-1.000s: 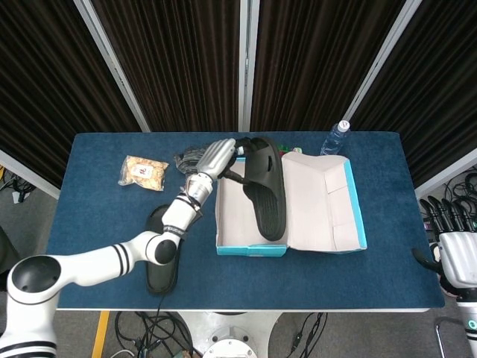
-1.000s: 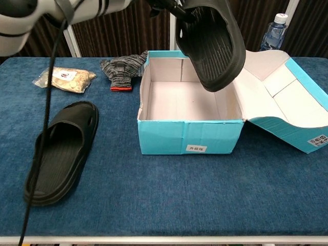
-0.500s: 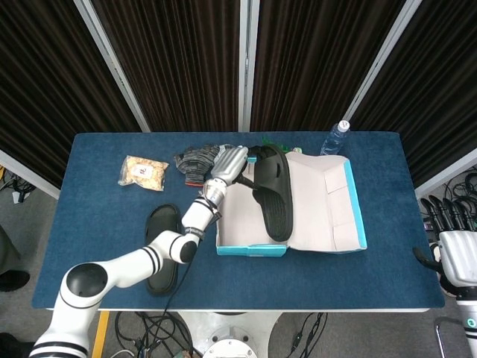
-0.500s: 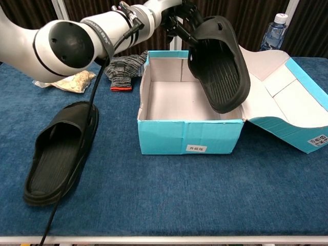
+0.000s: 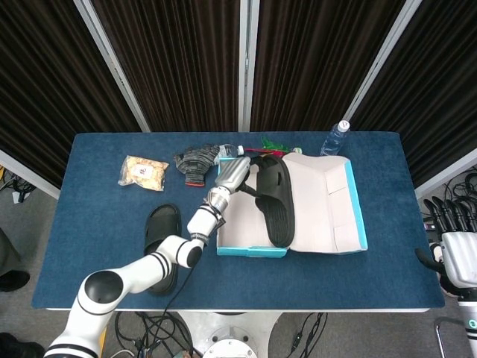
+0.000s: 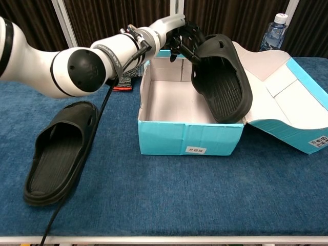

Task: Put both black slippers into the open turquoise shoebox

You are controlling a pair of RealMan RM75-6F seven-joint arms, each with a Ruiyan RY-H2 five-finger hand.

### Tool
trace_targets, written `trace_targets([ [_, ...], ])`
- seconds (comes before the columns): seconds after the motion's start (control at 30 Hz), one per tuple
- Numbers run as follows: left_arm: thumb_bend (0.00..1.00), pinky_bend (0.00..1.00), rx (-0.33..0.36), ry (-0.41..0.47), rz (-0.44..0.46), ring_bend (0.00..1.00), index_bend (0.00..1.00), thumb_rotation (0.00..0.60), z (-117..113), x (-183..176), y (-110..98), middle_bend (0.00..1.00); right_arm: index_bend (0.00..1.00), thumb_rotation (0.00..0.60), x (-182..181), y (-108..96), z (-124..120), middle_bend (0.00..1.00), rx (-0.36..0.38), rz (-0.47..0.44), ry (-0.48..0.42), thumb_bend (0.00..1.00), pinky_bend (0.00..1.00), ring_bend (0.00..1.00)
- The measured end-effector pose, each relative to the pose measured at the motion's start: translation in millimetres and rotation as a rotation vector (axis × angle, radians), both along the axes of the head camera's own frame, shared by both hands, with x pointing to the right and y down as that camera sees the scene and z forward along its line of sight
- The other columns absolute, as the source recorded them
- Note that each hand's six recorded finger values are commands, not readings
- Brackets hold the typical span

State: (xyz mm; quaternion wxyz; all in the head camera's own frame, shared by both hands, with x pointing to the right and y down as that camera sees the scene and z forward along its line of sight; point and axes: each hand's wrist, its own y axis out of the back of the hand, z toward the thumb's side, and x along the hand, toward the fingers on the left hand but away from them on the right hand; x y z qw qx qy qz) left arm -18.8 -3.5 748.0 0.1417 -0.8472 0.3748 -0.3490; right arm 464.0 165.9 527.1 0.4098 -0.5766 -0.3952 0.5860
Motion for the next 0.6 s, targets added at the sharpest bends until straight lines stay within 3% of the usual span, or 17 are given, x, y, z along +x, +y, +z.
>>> trace_targets([
  [0.6, 0.0, 0.69, -0.018, -0.091, 0.02, 0.87, 0.68, 0.6, 31, -3, 20, 0.66, 0.0, 0.6, 2, 1, 0, 0.07, -0.001, 0.004, 0.001, 0.12, 0.0, 0.0],
])
